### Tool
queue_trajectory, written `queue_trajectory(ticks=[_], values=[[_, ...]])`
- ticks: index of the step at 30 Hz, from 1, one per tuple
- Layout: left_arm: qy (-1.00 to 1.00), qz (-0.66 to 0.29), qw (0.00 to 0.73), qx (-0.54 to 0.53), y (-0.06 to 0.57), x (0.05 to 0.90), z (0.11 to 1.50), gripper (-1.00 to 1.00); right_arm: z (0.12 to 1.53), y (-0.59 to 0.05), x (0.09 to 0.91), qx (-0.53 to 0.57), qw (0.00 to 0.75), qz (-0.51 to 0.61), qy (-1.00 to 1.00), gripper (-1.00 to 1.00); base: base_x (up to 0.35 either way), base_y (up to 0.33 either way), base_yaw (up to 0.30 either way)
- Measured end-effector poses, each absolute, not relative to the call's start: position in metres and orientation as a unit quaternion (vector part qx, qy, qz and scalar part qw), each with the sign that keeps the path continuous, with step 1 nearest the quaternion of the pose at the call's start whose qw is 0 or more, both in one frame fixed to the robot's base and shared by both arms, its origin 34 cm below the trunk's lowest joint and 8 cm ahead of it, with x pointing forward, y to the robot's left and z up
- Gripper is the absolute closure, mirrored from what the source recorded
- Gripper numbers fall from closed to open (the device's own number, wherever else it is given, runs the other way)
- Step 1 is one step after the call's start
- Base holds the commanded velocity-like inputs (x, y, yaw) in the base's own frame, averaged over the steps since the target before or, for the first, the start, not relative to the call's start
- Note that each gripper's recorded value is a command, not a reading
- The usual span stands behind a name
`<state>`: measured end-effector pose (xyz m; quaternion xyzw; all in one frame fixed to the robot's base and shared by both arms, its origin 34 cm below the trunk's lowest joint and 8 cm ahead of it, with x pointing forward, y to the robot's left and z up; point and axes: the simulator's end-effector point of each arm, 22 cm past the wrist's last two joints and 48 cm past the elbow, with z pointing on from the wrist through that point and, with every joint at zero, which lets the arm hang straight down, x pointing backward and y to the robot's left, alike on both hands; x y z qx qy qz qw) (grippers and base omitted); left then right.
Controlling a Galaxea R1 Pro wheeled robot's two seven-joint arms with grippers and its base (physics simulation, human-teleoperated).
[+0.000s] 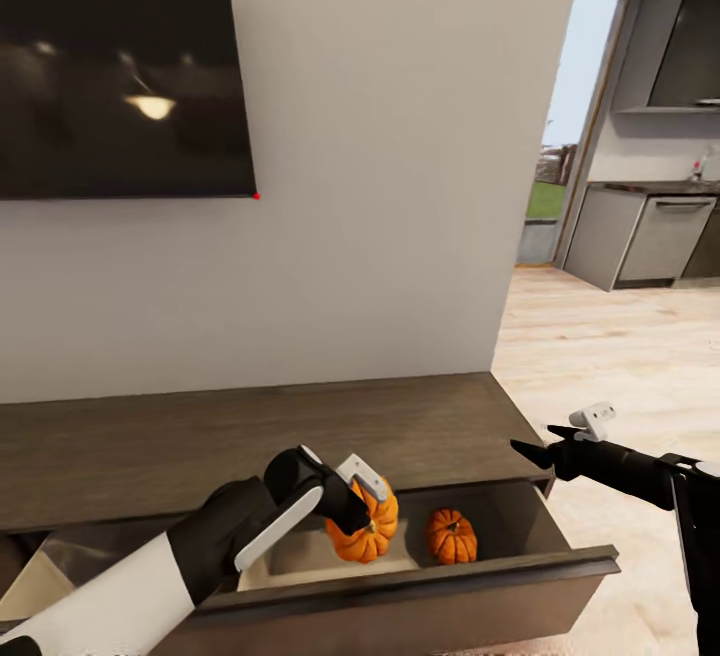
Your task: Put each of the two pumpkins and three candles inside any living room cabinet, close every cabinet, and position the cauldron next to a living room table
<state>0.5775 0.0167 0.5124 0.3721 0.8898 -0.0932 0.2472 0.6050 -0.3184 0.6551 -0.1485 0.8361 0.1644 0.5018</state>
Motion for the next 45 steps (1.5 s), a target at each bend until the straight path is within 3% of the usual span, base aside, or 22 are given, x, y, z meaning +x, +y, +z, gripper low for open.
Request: queue_trajectory(ticks=[9, 24, 45], values=[[0.904, -0.077, 0.24, 0.346, 0.038, 0.592, 0.489, 1.0, 0.66, -0.317, 0.605, -0.158, 0.509, 0.163, 0.83, -1.0, 0.0, 0.0, -0.225], [0.885, -0.064, 0.19, 0.421, 0.062, 0.592, 0.469, 1.0, 0.656, -0.315, 0.602, -0.16, 0.507, 0.167, 0.831, -1.0, 0.0, 0.0, -0.006], [0.866, -0.042, 0.196, 0.458, 0.043, 0.58, 0.447, 1.0, 0.656, -0.313, 0.601, -0.16, 0.508, 0.17, 0.829, -1.0, 0.044, -0.003, 0.0]])
